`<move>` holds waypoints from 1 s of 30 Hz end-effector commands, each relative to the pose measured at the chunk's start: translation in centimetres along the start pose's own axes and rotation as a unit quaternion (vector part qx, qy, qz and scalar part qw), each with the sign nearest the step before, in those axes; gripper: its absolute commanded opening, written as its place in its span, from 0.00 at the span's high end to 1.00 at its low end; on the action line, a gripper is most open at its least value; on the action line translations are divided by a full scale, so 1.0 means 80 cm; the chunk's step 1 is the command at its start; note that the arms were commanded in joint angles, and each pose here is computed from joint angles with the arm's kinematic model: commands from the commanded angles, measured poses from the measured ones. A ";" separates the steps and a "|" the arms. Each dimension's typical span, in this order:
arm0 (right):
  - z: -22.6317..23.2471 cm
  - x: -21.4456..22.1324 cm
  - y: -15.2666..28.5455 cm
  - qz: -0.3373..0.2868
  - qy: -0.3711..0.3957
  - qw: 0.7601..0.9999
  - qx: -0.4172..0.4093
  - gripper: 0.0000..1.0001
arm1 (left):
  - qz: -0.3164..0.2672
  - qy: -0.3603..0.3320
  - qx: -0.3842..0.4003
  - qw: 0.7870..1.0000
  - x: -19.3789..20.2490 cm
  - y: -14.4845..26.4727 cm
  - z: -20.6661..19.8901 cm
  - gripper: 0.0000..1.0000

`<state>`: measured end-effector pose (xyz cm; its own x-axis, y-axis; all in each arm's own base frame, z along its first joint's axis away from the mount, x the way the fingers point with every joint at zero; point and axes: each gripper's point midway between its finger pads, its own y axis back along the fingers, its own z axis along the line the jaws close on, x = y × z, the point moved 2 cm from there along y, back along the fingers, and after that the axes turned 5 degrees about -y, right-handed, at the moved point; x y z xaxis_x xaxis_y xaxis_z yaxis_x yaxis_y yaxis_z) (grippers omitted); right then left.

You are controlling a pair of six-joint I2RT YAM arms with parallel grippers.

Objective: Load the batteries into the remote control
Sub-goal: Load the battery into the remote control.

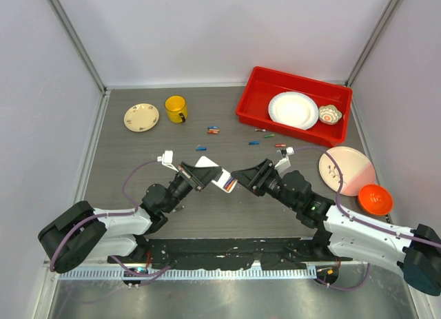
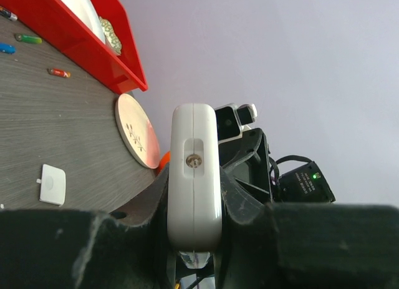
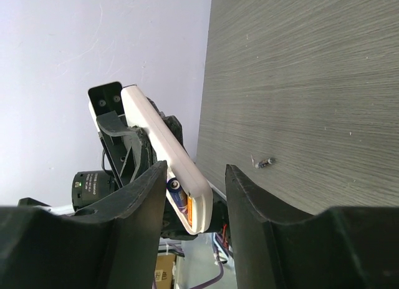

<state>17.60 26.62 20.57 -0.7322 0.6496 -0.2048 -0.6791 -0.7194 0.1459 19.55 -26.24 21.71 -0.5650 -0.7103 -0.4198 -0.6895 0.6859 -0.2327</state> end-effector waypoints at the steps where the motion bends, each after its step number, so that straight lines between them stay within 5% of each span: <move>1: 0.006 0.004 -0.003 0.013 0.004 1.000 -0.011 0.54 | -0.082 0.003 0.133 0.988 -0.047 0.001 -0.083 1.00; 30: 0.008 0.019 -0.018 0.042 0.042 0.998 -0.012 0.67 | -0.102 0.016 0.140 0.985 -0.060 -0.012 -0.095 1.00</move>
<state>18.21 27.49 19.89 -0.7418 0.6285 -0.2340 -0.6664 -0.7299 0.1519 20.43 -26.02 21.14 -0.5364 -0.7277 -0.4274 -0.7268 0.6558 -0.2045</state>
